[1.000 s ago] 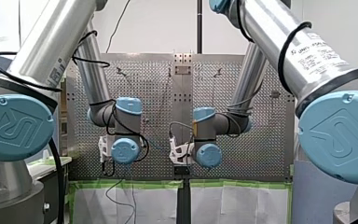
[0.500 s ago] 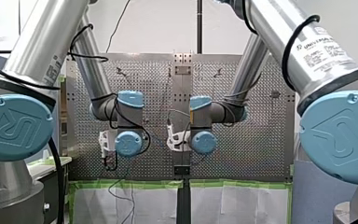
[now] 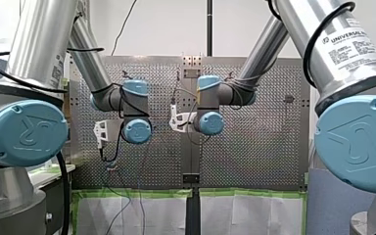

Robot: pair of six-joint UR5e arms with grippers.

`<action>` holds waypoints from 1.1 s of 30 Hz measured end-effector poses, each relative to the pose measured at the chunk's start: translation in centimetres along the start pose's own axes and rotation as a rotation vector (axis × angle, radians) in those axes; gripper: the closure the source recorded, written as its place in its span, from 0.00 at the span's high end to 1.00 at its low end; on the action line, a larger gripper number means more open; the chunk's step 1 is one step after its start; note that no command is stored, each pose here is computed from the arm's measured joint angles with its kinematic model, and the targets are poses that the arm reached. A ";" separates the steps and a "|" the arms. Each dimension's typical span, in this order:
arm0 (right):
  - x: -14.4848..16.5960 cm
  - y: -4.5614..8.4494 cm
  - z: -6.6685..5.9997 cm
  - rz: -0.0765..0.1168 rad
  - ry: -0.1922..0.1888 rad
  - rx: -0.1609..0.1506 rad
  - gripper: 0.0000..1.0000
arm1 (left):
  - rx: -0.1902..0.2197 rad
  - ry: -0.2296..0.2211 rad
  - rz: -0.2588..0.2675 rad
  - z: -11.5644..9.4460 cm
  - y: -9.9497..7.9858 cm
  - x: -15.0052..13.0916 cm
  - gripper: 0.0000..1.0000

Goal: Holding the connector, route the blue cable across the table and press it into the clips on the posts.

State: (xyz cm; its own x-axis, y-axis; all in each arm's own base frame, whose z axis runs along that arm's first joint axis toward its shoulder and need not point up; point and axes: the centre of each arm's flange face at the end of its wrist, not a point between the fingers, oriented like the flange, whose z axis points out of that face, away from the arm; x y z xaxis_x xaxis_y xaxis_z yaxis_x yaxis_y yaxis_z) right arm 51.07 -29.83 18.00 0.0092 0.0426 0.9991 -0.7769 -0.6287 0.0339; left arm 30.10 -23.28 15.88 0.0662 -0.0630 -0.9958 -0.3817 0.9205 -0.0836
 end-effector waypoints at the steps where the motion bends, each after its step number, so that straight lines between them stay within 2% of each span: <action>1: 0.8 -0.2 0.2 0.003 0.009 0.010 0.00 | -0.014 -0.007 -0.009 0.4 -0.1 -0.6 0.00; 7: 4.4 -0.7 0.7 0.016 0.043 0.059 0.00 | -0.055 -0.034 -0.054 1.5 -0.7 -3.1 0.00; 13: 8.1 -1.2 1.1 0.023 0.079 0.085 0.00 | -0.056 -0.053 -0.112 2.2 -1.1 -5.5 0.00; 17: 9.6 -1.5 1.6 0.029 0.086 0.100 0.00 | -0.053 -0.059 -0.136 2.5 -0.9 -6.8 0.00; 23: 10.9 -2.1 2.5 0.041 0.079 0.113 0.00 | -0.044 -0.071 -0.140 3.0 -0.8 -9.2 0.00; 29: 10.9 -2.8 3.5 0.044 0.051 0.121 0.00 | -0.014 -0.074 -0.101 2.7 -0.7 -11.0 0.00; 33: 11.6 -3.3 4.0 0.059 0.044 0.131 0.00 | -0.024 -0.076 -0.088 2.7 -0.2 -12.0 0.00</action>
State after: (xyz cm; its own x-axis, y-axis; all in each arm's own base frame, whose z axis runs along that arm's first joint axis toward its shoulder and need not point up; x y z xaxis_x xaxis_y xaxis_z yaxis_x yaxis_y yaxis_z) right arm 56.27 -30.30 29.63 -0.0642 0.0343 0.9973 -0.6866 -0.7267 -0.0192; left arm 31.84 -21.65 27.94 0.1701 -0.1128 -0.9789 -0.3934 0.9031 -0.1724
